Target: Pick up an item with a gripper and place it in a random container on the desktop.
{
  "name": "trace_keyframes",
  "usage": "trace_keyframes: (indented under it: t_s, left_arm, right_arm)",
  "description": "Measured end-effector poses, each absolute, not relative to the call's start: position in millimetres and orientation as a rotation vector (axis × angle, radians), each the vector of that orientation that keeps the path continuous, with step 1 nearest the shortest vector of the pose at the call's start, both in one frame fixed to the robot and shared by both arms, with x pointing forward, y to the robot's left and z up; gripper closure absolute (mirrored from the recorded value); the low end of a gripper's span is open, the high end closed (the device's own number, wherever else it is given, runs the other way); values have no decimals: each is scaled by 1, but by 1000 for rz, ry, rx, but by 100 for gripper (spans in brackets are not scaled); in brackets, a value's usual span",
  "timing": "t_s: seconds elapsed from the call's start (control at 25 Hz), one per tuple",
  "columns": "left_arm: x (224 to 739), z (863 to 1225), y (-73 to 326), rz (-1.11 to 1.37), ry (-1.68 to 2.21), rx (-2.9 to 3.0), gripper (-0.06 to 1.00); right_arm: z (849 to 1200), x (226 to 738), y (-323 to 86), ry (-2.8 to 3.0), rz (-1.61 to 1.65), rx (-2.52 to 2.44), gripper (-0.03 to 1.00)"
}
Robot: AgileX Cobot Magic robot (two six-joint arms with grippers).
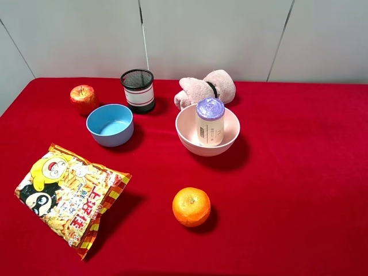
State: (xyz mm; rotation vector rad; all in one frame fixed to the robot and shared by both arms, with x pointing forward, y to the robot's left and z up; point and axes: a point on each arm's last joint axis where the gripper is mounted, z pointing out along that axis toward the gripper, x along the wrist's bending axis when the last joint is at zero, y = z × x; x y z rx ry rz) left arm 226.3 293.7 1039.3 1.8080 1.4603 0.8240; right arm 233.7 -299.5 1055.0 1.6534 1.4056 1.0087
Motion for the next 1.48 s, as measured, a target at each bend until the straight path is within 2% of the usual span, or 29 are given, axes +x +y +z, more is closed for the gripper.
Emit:
trace_keyframes:
  t_s: [1.48]
  left_arm:
    - [226,1039,294,824,1460,1808,-5]
  right_arm:
    - [1055,234,-300,1435,977,1612,28]
